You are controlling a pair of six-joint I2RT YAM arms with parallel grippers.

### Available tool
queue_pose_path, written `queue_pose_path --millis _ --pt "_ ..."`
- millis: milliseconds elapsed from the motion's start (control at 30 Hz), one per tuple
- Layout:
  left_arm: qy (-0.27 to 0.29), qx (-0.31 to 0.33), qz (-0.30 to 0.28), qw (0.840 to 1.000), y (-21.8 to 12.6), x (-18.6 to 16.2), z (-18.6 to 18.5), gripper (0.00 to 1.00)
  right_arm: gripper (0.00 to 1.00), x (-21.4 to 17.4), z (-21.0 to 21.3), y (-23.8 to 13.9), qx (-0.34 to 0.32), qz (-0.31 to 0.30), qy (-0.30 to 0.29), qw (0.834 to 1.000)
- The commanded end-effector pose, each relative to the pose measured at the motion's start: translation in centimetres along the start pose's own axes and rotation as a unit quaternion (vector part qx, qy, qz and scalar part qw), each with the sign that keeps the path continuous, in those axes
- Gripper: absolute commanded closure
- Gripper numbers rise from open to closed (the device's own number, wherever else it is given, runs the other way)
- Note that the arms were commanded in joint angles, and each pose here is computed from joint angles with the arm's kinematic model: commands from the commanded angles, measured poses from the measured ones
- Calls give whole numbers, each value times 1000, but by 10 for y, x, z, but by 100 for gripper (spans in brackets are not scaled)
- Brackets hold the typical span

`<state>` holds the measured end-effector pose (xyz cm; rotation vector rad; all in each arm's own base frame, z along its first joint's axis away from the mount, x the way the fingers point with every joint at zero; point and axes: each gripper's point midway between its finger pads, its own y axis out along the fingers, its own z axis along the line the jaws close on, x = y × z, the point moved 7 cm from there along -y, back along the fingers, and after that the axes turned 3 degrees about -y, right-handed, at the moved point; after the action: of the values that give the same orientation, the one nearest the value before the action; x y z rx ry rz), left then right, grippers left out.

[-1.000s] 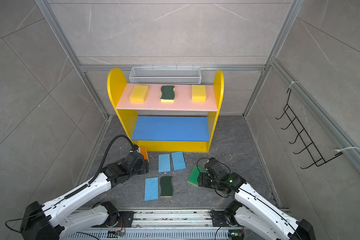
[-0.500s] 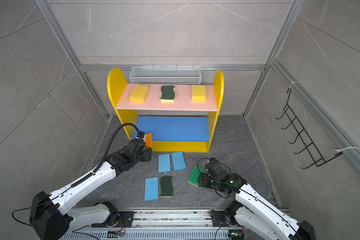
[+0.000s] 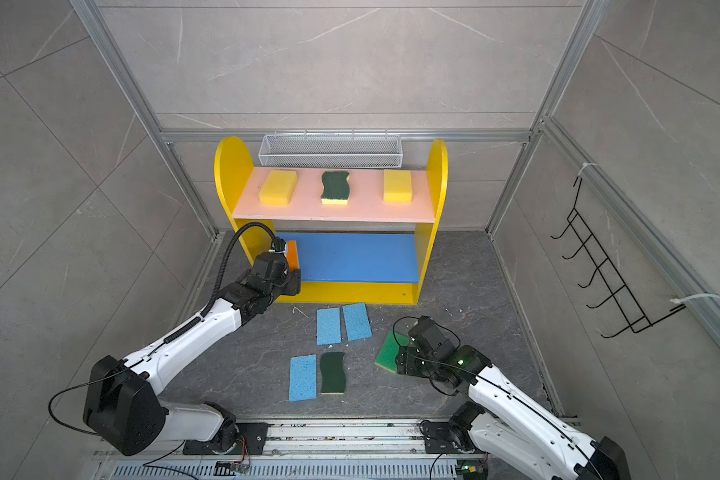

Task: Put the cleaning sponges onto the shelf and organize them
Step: 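Lift the orange sponge with the left gripper toward the blue shelf, then lower the orange sponge onto the blue shelf with the left gripper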

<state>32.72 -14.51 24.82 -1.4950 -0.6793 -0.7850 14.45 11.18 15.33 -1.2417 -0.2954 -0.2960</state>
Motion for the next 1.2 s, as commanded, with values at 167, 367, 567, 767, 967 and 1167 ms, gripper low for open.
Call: queue_pose_path --millis 167,367,567,767,967,1167 --pt "19 5 -23 1000 21 21 -4 32 23 4 3 -1 -7 4 -11 1000" --pt "9 16 -33 999 28 24 -2 32 23 5 3 -3 -10 2 -13 1000" --pt "18 18 -22 999 41 27 -6 31 23 6 4 -5 -5 0 -16 1000" --pt "26 24 -21 999 49 35 -8 31 23 5 5 -6 -1 1 -12 1000" --pt "25 43 -10 999 55 31 -4 31 23 2 2 -6 -2 2 -8 1000" --pt "23 49 9 998 62 21 0 30 23 2 2 -5 0 4 -5 1000"
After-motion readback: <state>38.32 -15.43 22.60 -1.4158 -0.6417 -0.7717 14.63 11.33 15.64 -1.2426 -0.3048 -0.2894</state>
